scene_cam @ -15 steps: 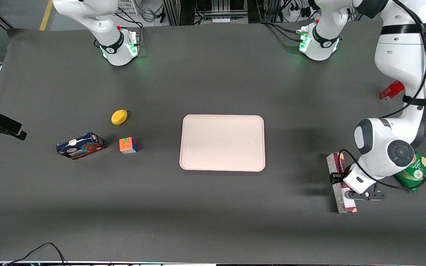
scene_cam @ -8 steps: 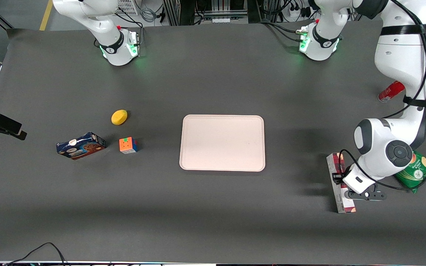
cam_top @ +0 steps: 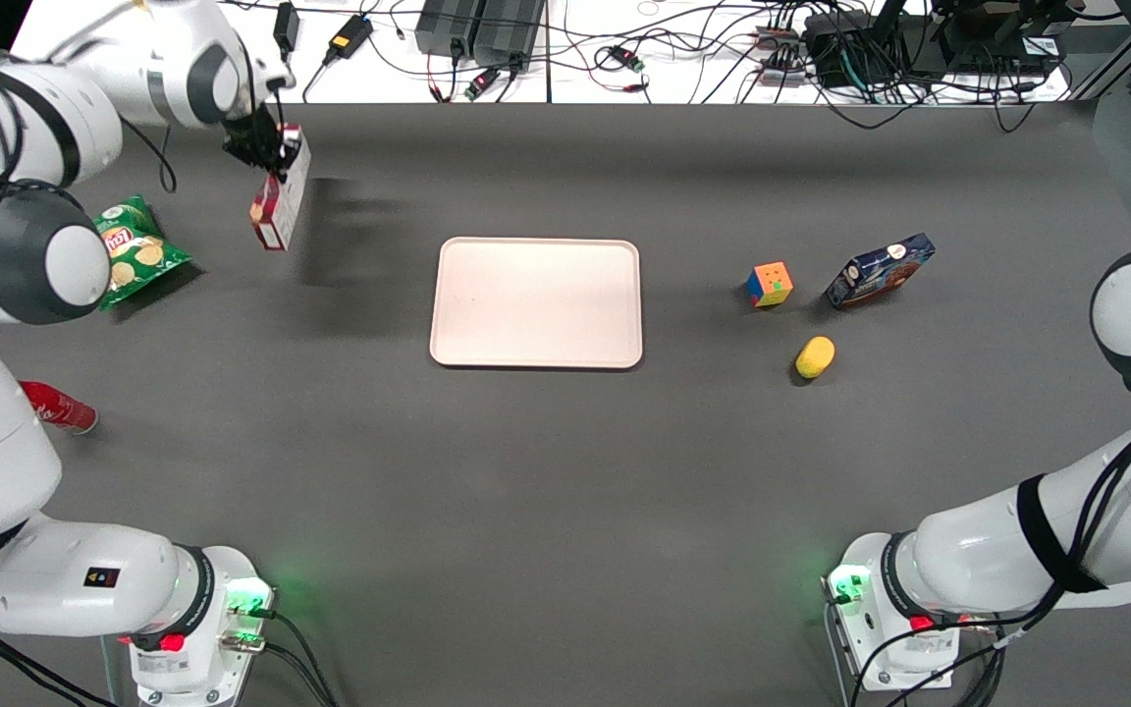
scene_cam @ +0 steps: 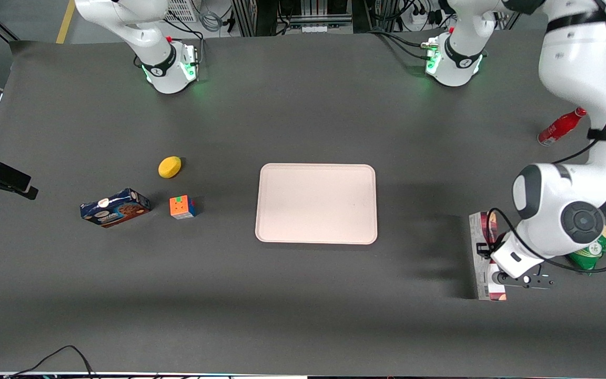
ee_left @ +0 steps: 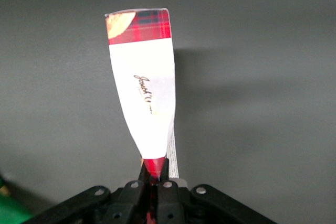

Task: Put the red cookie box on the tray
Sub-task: 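Carry the held cookie box over the white tray, then lower the cookie box onto the tray and open the left gripper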

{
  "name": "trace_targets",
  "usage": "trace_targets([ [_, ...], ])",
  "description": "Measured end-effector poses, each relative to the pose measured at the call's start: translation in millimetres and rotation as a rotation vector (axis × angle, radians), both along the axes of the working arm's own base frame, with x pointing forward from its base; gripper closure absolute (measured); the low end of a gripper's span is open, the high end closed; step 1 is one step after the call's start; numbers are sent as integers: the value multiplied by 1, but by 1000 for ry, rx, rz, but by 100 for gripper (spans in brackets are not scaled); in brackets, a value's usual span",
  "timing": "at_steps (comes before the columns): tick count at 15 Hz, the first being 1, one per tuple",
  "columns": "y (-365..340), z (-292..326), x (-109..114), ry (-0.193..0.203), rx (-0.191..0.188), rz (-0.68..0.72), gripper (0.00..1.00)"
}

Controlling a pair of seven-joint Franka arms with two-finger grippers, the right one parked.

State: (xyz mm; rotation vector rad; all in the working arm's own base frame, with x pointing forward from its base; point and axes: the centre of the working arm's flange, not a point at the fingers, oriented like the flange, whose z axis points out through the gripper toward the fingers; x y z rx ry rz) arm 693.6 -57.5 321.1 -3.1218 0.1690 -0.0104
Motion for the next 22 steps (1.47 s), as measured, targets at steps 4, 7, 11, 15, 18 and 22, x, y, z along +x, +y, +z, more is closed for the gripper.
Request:
trace_targets([
  [4, -92, 83, -33, 32, -52, -92, 94],
  [7, -170, 98, -67, 55, -92, -53, 94],
  [11, -260, 69, -131, 54, -87, 14, 94],
  [15, -313, 25, -194, 41, -78, 71, 94],
  [18, -319, -11, -222, 13, -73, 74, 94],
  [22, -313, -33, -224, -12, -71, 47, 94],
])
